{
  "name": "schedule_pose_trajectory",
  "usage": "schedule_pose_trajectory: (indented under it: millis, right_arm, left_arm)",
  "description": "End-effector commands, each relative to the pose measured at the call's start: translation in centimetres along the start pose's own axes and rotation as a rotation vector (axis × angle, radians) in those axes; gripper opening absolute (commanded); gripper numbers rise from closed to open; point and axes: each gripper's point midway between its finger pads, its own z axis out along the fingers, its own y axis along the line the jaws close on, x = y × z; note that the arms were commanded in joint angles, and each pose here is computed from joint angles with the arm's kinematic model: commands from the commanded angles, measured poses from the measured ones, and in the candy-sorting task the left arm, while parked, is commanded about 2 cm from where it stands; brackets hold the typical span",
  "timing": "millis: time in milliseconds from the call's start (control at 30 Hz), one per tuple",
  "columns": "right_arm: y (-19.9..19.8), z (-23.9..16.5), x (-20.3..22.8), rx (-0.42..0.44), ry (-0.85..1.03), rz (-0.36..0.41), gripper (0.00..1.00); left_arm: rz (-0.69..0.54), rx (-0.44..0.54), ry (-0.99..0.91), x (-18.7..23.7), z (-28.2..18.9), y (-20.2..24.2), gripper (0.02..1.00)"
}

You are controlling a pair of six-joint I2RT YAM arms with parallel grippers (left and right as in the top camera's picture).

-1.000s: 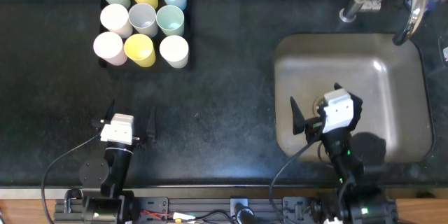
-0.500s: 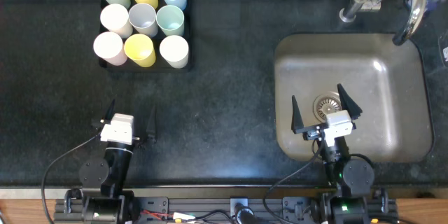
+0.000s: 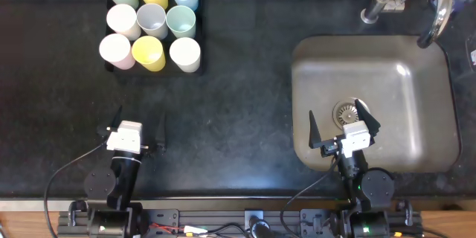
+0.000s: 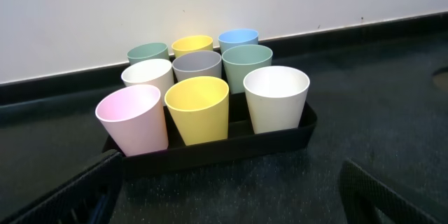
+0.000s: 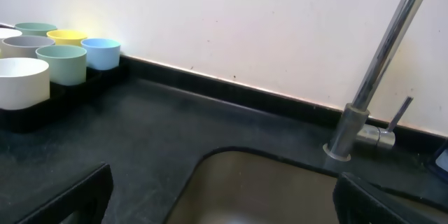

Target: Store Cups

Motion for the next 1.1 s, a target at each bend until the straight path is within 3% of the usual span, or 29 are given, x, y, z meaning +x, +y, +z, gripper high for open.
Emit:
schedule_pose_trajectory:
  millis: [33,300,1100]
  right_arm:
    - [-0.13,0.02,0.32,0.008,0.000,0.007,0.996]
    - [0.80,0.05,0.19,-0.030,-0.005,0.007,0.998]
    - [0.81,0.06,0.22,-0.030,-0.004,0.007,0.998]
  left_arm:
    - [0.019,-0.002,-0.005,-0.08,-0.05,0.04,0.998]
    - [0.020,-0.003,-0.011,-0.21,-0.07,0.05,1.000]
    - [0.020,-0.002,-0.012,-0.24,-0.08,0.03,1.000]
